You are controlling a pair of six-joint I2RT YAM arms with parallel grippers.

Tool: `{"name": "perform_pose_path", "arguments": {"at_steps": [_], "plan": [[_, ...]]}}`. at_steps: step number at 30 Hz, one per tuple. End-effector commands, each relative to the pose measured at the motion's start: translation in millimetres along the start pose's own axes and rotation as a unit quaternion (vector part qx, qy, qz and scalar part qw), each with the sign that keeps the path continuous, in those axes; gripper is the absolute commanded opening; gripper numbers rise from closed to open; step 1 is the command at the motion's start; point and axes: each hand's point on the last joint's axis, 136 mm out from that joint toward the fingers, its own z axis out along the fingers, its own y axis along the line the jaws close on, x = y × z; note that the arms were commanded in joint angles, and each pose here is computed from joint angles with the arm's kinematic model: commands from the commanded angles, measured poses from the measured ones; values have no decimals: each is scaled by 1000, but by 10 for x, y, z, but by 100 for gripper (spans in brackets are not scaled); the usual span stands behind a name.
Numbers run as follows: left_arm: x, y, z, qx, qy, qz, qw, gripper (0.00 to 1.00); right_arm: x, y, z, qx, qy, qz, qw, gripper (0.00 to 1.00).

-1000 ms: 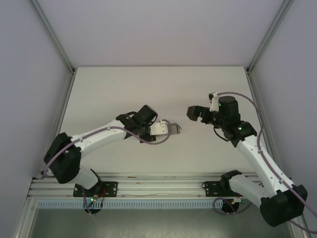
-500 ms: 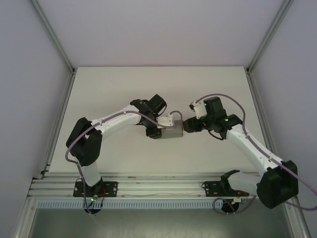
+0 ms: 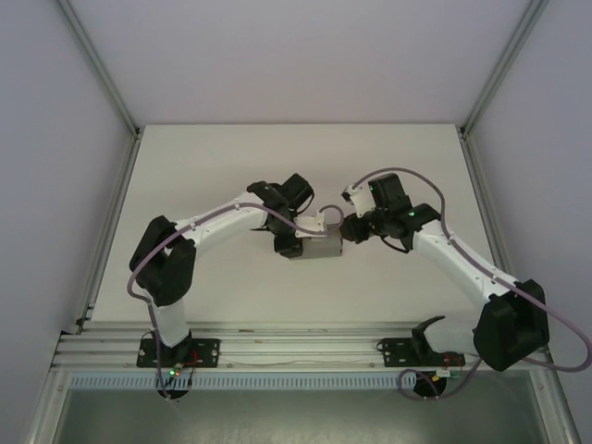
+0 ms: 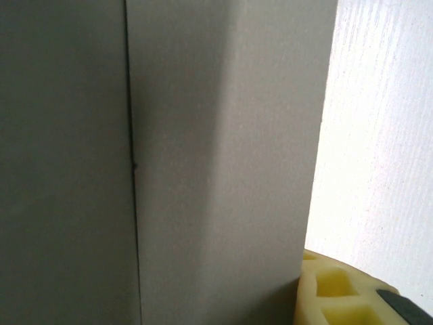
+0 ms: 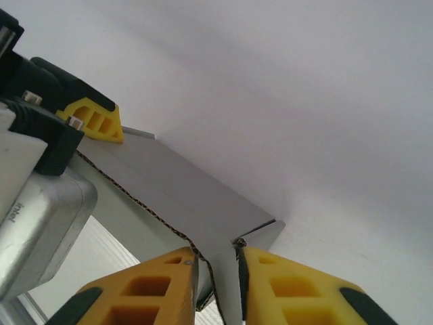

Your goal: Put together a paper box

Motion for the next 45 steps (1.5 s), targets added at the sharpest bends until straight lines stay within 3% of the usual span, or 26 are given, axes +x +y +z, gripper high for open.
{"name": "perform_pose_path", "arguments": {"at_steps": [1,4,9,15,25,33,39,41,43,45], "plan": [[125,-81,128,30,35,-13,999,41,-115,-4,-23,9,-12,-7,1000,18],[85,-49,132,25,29,-18,999,41,-131,-7,10,11,-15,4,1000,9],[12,77,168,-1,18,-33,999,41,-127,-19,46,21,-46,55,997,4],[-51,80,162,6,10,-30,999,43,-120,-78,136,37,-138,109,984,0],[-72,108,148,0,7,-28,1000,45,210,-107,291,57,-206,15,977,0],[-110,132,145,-4,-1,-30,1000,47,326,-154,378,80,-207,-6,975,1],[-182,207,122,-20,-17,-48,999,68,385,-168,439,82,-191,-7,978,1],[-233,225,74,-27,-31,-51,998,79,405,-183,438,86,-187,-1,979,0],[-280,253,8,-38,-45,-55,997,100,409,-184,425,86,-189,3,978,0],[-327,290,-94,-54,-61,-61,995,100,419,-218,422,95,-186,10,978,0]]}}
